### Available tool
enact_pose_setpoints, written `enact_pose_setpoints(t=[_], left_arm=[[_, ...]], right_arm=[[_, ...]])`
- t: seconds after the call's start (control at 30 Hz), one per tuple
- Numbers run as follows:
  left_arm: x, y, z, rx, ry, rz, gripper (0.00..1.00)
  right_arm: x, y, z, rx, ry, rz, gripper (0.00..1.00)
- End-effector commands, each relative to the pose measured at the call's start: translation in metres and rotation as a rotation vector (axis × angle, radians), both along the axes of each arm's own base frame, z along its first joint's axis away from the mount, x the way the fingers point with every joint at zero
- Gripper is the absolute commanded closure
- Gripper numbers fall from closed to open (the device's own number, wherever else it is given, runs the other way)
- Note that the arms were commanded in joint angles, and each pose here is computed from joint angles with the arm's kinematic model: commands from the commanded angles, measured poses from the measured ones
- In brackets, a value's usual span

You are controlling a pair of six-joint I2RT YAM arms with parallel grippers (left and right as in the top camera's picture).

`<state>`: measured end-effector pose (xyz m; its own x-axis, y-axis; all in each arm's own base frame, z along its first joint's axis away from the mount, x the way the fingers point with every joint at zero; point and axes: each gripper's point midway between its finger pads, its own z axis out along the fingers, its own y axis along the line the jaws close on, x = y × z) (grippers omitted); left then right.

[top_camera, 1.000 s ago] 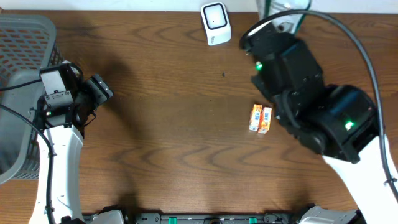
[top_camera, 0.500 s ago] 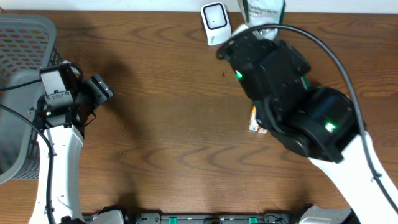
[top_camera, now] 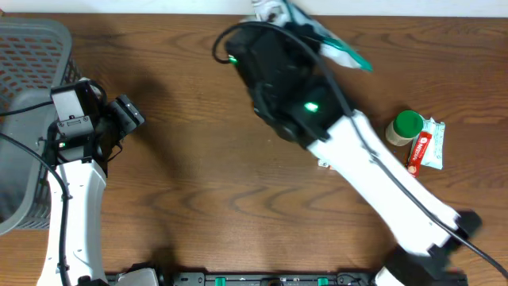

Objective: Scan the item barcode
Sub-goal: 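Carry the glove package up toward the scanner with the right gripper, then hold the glove package barcode under the scanner window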

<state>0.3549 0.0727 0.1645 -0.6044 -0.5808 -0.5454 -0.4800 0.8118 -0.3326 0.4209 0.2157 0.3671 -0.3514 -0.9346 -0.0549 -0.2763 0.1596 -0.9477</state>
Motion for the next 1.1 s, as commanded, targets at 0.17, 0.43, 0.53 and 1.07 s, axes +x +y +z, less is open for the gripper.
enact_pose_setpoints(t=[0.17, 0.43, 0.53, 1.07], left_arm=[[-0.001, 0.003, -0.004, 0.006, 0.014, 0.005, 0.15], [-0.001, 0.003, -0.004, 0.006, 0.014, 0.005, 0.15], [-0.001, 0.003, -0.004, 0.006, 0.014, 0.005, 0.15], [-0.001, 0.003, -0.004, 0.006, 0.014, 0.005, 0.15]], right_arm=[[0.046, 0.032, -0.055, -0.361, 0.031, -0.051, 0.99], [0.076, 0.074, -0.112, -0.322, 0.053, 0.066, 0.99], [0.081, 0.082, -0.134, -0.336, 0.088, 0.104, 0.99], [0.163, 0.071, -0.168, -0.518, -0.012, 0.152, 0.99]])
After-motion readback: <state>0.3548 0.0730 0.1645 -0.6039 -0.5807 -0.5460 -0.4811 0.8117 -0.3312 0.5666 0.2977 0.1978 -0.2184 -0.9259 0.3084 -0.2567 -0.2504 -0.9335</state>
